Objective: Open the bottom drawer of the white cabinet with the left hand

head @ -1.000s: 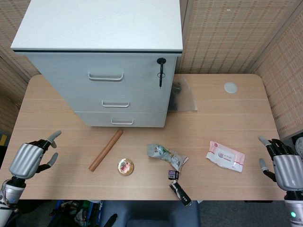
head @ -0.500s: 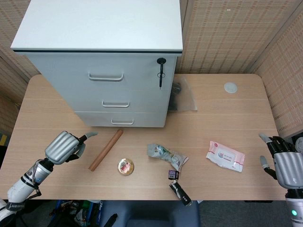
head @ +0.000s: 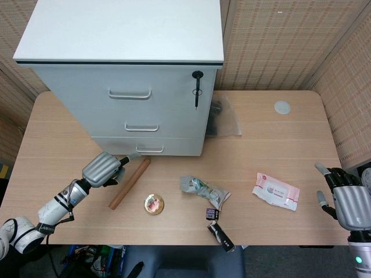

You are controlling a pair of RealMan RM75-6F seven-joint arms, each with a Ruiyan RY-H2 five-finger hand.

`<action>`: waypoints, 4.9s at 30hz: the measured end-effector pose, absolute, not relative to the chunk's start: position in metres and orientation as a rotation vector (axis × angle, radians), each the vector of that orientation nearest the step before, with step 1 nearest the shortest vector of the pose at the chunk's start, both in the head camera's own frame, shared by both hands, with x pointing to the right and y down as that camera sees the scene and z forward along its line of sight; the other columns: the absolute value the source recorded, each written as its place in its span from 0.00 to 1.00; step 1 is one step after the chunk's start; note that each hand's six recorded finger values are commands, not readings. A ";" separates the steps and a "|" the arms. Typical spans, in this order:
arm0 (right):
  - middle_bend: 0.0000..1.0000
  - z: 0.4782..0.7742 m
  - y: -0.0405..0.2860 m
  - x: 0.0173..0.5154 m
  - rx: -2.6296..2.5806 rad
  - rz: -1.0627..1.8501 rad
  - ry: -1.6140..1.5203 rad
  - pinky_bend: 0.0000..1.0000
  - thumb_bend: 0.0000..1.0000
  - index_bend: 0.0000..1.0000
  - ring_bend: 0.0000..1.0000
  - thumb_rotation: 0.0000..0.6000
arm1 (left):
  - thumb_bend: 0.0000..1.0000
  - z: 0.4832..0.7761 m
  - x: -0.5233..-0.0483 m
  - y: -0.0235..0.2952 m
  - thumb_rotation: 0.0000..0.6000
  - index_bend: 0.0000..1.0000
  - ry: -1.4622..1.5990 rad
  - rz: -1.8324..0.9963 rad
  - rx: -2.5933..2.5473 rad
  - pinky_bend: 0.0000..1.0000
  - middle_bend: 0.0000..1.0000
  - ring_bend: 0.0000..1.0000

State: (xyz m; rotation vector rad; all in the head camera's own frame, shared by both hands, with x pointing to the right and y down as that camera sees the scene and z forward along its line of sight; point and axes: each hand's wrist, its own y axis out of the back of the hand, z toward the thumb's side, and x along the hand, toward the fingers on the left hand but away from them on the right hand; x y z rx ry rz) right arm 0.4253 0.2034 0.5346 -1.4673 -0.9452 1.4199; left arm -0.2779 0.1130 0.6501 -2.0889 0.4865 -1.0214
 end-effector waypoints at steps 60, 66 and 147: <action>0.28 0.539 0.209 0.433 -1.460 1.456 -0.950 0.31 0.37 0.17 0.24 1.00 | 0.73 0.674 -0.249 0.118 1.00 0.14 0.340 -1.126 -2.155 1.00 0.90 0.91; 0.28 0.539 0.210 0.434 -1.458 1.459 -0.950 0.31 0.36 0.17 0.24 1.00 | 0.73 0.671 -0.250 0.126 1.00 0.14 0.308 -1.135 -2.153 1.00 0.90 0.91; 0.28 0.540 0.216 0.437 -1.485 1.451 -0.978 0.31 0.36 0.17 0.25 1.00 | 0.66 0.570 -0.394 0.204 1.00 0.35 0.759 -1.359 -1.873 0.68 0.58 0.53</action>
